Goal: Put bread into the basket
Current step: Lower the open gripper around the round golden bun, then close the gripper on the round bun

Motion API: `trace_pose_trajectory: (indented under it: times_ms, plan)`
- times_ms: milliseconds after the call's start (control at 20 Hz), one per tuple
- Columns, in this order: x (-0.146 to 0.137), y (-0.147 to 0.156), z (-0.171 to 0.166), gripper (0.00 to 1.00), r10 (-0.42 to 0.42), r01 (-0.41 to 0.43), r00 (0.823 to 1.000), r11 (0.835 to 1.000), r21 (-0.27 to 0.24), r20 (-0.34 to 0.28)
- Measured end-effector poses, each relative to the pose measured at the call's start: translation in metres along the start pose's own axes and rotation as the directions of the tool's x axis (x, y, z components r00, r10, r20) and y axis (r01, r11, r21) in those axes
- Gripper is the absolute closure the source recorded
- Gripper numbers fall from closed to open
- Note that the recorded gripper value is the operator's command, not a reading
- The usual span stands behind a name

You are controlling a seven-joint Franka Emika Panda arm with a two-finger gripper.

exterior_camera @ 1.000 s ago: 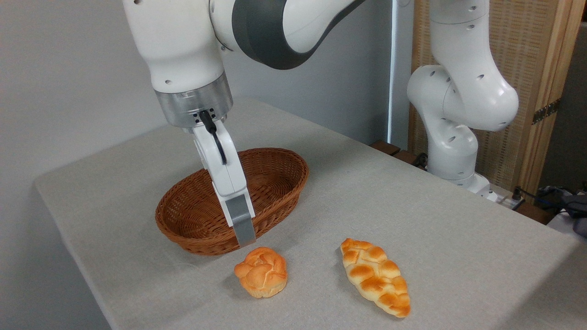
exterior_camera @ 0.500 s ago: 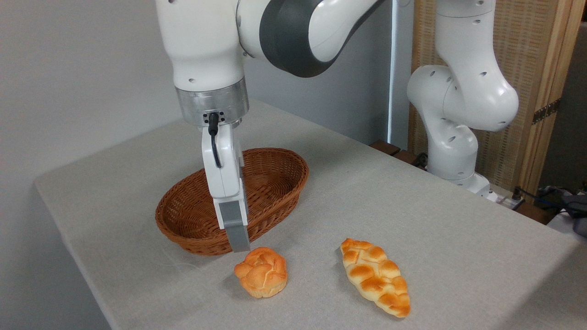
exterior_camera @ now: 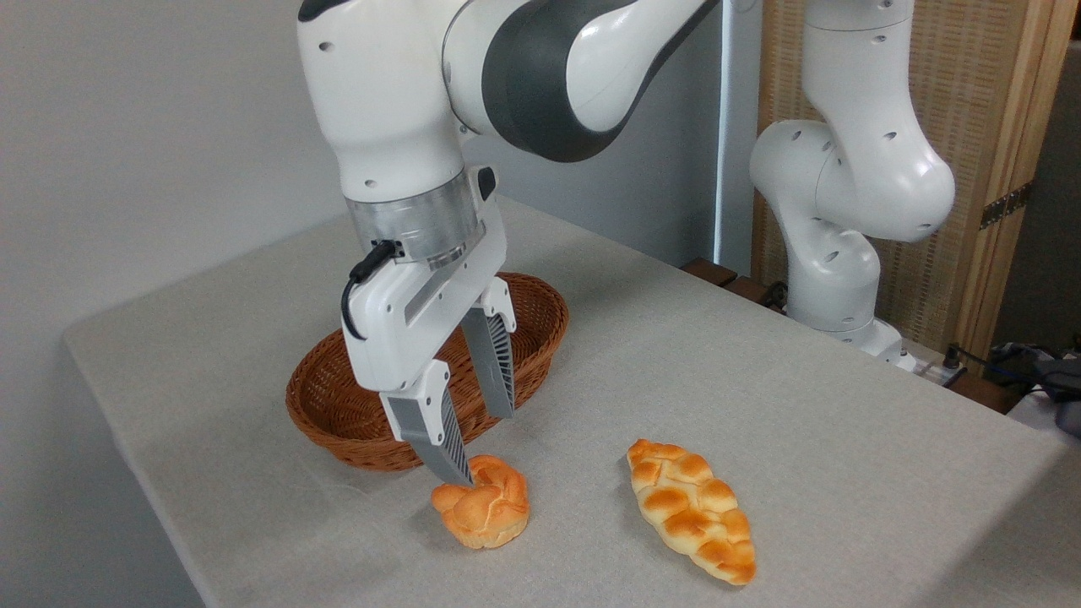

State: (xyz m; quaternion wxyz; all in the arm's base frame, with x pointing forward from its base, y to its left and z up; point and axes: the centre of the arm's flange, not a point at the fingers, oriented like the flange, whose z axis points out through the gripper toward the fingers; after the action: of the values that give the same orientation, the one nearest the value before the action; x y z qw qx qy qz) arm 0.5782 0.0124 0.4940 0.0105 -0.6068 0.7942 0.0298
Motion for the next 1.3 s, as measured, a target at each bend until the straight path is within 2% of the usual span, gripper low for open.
trace_pose_trajectory:
  times_ms: [150,300,450,800,1150,1300]
  plan:
    - [0.008,-0.008,0.013,0.0,0.071,-0.07,0.997,0.997,-0.018,0.027]
    - [0.019,-0.019,0.027,0.0,0.104,-0.104,0.993,0.995,-0.004,0.048]
    - [0.024,-0.024,0.04,0.0,0.13,-0.129,0.989,0.991,-0.023,0.065]
    - [0.036,-0.017,0.071,0.0,0.158,-0.154,0.986,0.985,-0.084,0.046]
    - [0.037,-0.019,0.08,0.01,0.161,-0.157,0.986,0.984,-0.087,0.045]
    - [0.036,-0.021,0.081,0.29,0.16,-0.156,0.986,0.985,-0.076,0.048]
